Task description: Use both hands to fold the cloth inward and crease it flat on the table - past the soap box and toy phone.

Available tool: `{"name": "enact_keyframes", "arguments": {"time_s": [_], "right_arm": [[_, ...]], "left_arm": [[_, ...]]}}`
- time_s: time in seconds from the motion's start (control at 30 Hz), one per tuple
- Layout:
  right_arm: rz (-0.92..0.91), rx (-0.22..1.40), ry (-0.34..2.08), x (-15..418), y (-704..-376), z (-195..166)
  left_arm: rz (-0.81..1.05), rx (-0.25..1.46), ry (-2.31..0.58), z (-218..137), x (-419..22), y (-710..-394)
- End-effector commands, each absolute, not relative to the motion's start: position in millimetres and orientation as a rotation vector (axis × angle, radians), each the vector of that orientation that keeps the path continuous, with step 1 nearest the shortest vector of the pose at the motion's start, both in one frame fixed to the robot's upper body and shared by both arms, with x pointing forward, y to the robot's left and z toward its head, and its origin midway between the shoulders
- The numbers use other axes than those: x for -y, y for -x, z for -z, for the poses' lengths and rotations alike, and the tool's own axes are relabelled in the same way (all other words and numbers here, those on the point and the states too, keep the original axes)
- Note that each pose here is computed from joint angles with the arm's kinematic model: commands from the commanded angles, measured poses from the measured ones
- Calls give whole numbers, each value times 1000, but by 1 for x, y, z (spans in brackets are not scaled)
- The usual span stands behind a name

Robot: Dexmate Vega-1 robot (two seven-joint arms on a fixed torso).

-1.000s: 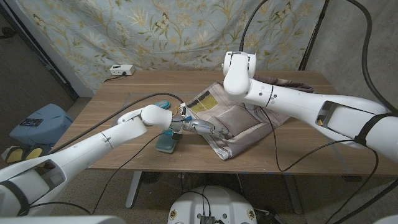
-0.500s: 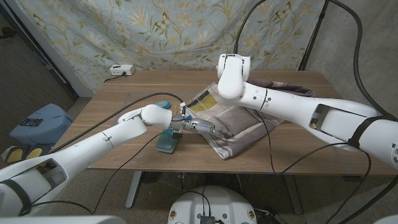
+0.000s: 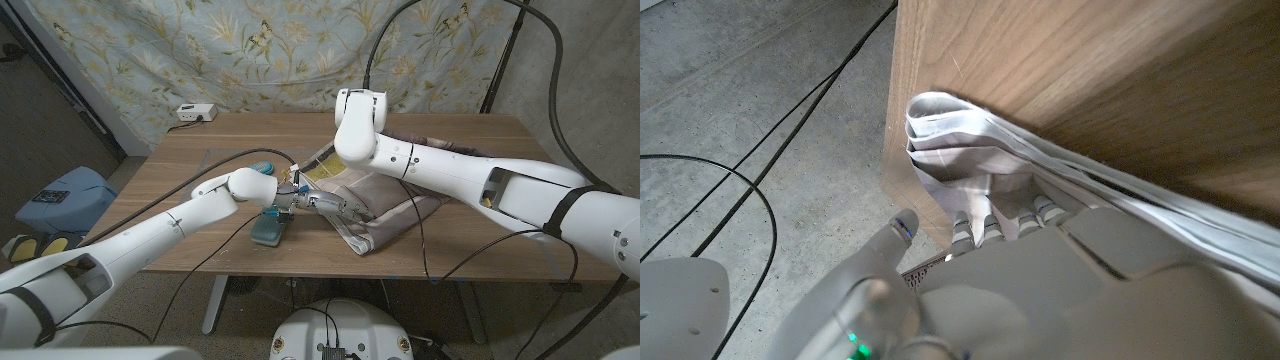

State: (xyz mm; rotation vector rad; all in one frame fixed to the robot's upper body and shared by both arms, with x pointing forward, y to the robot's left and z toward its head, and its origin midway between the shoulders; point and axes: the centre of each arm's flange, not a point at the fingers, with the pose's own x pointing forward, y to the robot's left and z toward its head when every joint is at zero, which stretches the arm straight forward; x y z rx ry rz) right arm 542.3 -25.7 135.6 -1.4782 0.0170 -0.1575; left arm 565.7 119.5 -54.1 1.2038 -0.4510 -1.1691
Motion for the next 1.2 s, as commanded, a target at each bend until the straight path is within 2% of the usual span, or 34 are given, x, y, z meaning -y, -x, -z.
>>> {"name": "enact_keyframes", "arguments": {"time_s": [0.03, 0.73, 1.2], "right_arm": [[139, -40, 1493, 0, -550, -132], [80, -81, 1555, -50, -574, -129], [41, -107, 1548, -62, -590, -120]], "left_arm": [[1172, 471, -1193, 54, -121, -570], [1142, 518, -1149, 53, -128, -579], [1135, 513, -1128, 53, -132, -584]]}}
